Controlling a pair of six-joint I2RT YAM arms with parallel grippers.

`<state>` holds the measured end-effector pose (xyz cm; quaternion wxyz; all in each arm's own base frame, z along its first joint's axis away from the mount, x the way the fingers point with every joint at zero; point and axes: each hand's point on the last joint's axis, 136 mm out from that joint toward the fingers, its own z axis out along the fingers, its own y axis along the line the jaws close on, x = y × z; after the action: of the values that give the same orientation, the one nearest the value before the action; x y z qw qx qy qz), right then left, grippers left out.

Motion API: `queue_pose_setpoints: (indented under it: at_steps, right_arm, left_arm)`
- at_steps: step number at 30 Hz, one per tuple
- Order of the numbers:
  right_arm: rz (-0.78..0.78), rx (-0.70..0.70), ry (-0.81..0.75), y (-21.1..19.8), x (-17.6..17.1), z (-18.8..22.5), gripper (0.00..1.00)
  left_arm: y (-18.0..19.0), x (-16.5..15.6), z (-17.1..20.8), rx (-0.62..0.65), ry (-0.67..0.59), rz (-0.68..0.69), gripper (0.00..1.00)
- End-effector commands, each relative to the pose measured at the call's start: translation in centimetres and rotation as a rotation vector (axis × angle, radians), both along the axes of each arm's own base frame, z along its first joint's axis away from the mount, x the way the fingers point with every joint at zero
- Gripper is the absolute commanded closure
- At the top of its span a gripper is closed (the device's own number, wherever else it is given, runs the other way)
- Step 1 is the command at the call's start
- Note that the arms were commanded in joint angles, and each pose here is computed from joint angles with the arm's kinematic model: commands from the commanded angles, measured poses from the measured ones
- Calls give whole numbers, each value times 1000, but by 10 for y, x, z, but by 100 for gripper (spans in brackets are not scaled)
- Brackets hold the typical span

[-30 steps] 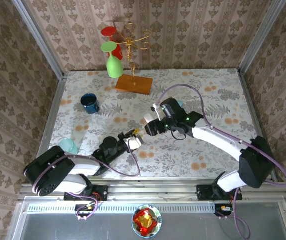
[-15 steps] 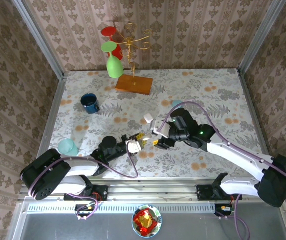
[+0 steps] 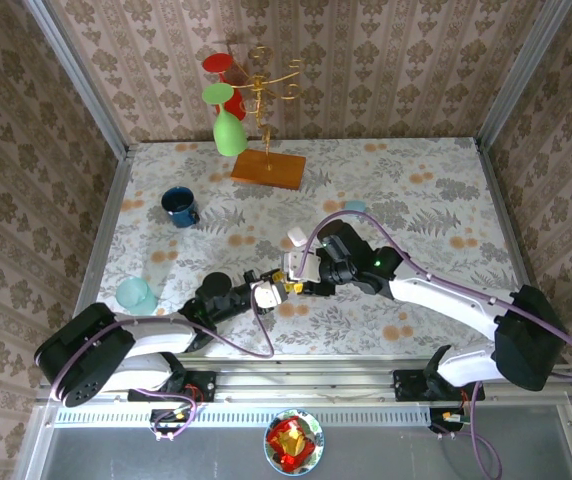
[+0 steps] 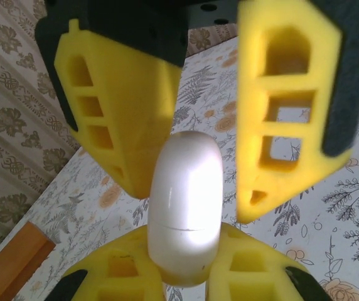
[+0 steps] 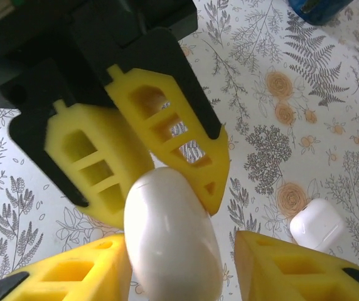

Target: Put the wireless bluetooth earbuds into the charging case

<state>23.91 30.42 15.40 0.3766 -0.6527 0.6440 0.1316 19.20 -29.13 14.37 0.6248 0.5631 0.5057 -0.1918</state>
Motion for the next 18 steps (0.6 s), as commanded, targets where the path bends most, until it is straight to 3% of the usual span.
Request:
queue_pose_setpoints:
  at_steps: [1,11,15,17,18]
  right_arm:
    - [10,26,-57,9,8,17,60]
    - [-10,42,-43,6,6,18,73]
    - [-40,59,-39,5,9,16,79]
    - [-76,74,-10,2,12,15,80]
    - [-95,85,9,0,15,14,80]
  left_arm:
    - [-3,0,7,-13,18,-18,95]
    - [-3,2,6,-9,25,-9,87]
    - [-2,4,6,-8,18,3,70]
    - [-1,5,6,-9,15,11,55]
    - [1,6,6,-9,17,20,43]
